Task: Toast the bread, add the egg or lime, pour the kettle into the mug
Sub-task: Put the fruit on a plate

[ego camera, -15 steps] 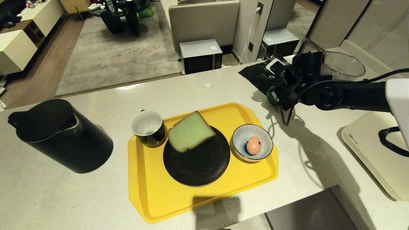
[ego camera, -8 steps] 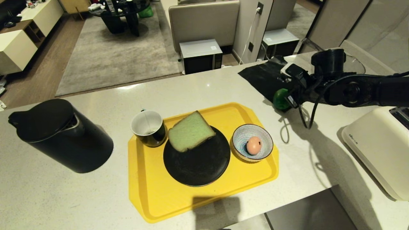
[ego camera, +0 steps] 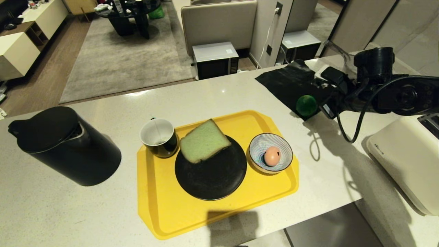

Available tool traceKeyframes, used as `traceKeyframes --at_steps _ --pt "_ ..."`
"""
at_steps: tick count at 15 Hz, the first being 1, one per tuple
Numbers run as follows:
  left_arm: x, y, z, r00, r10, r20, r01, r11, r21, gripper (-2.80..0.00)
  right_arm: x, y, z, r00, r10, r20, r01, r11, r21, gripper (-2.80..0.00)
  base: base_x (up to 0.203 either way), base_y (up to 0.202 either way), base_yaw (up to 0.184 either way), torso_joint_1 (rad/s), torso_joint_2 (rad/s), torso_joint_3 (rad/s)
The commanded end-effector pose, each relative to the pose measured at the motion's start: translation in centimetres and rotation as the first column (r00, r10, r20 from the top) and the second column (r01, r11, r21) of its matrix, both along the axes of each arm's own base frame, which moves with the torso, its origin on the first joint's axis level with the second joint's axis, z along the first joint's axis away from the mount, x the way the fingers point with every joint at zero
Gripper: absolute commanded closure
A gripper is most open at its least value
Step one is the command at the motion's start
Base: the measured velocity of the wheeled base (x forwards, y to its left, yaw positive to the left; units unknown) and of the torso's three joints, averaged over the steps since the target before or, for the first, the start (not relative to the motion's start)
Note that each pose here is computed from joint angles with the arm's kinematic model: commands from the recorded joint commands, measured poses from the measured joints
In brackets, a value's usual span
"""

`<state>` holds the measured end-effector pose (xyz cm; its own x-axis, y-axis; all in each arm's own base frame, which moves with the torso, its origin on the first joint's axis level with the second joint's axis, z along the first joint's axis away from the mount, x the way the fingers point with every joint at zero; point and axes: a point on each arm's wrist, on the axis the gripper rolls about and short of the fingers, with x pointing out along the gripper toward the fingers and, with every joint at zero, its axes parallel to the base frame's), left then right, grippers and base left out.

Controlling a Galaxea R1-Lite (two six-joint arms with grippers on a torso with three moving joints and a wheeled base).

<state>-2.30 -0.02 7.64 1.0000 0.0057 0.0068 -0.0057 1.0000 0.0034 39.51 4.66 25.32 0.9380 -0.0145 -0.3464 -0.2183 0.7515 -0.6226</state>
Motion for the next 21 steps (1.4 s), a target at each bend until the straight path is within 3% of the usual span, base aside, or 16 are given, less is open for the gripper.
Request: traceKeyframes --at_steps 1,5,10,15,18,21 --pt "0.0 0.0 0.0 1.000 0.000 0.001 0.000 1.000 0.000 0.00 -1.1 -0.2 1.6 0.999 0.010 0.042 -0.011 1.000 0.011 0.00 0.000 0.000 0.000 0.000 0.00 0.000" --pt "0.0 0.0 0.0 1.000 0.000 0.001 0.000 1.000 0.000 0.00 -1.2 0.0 2.4 0.997 0.036 0.071 -0.042 0.996 0.082 0.00 0.000 0.000 0.000 0.000 0.00 0.000" --pt "0.0 0.0 0.0 1.000 -0.001 0.001 0.001 1.000 0.000 0.00 -2.2 -0.3 3.4 0.994 0.027 0.102 -0.029 0.999 0.022 0.00 0.000 0.000 0.000 0.000 0.00 0.000" --pt "0.0 0.0 0.0 1.000 0.000 0.001 0.000 1.000 0.000 0.00 -1.6 -1.3 1.5 0.984 -0.168 0.057 0.169 0.985 -0.023 0.00 0.000 0.000 0.000 0.000 0.00 0.000" --pt "0.0 0.0 0.0 1.000 0.000 0.001 0.000 1.000 0.000 0.00 -2.0 -1.6 2.3 0.979 -0.171 0.108 0.173 0.985 -0.009 0.00 0.000 0.000 0.000 0.000 0.00 0.000" --pt "0.0 0.0 0.0 1.000 0.000 0.001 0.000 1.000 0.000 0.00 -2.9 -1.5 4.8 0.965 -0.172 0.198 0.171 0.985 0.024 0.00 0.000 0.000 0.000 0.000 0.00 0.000"
